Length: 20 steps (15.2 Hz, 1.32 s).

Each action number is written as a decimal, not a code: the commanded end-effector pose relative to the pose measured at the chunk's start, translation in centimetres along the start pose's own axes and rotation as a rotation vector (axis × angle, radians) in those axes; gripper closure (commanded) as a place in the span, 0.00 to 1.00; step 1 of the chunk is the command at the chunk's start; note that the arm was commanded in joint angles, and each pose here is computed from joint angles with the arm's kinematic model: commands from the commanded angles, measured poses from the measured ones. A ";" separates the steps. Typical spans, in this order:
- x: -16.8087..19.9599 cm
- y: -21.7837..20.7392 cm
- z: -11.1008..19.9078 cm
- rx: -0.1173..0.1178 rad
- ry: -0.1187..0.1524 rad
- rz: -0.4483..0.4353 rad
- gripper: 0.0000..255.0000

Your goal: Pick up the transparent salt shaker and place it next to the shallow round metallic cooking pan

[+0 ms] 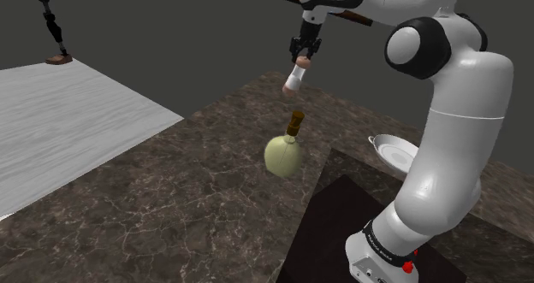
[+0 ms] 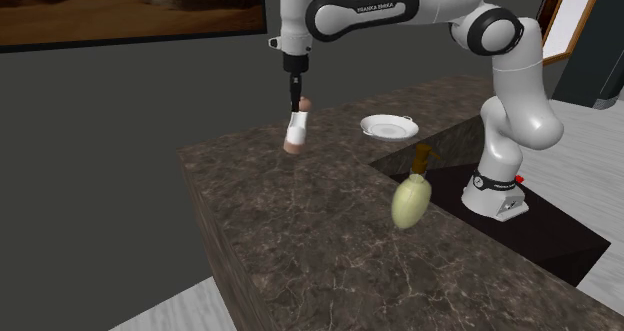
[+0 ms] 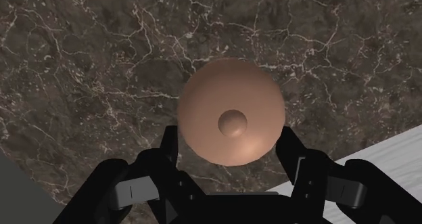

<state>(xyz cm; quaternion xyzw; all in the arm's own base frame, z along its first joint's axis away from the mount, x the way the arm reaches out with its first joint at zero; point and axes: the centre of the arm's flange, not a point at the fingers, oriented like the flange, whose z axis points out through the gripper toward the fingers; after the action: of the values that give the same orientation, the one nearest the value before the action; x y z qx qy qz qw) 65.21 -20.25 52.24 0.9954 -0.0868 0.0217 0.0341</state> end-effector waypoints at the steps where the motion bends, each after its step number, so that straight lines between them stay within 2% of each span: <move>1: -2.0 1.6 -1.2 0.001 0.000 0.000 1.00; 20: -20.3 15.2 -11.7 0.001 0.000 0.000 1.00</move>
<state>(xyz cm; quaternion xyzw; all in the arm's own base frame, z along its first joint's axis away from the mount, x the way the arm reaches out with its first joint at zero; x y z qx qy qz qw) 43.29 -30.56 63.02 0.9954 -0.0869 0.0218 0.0340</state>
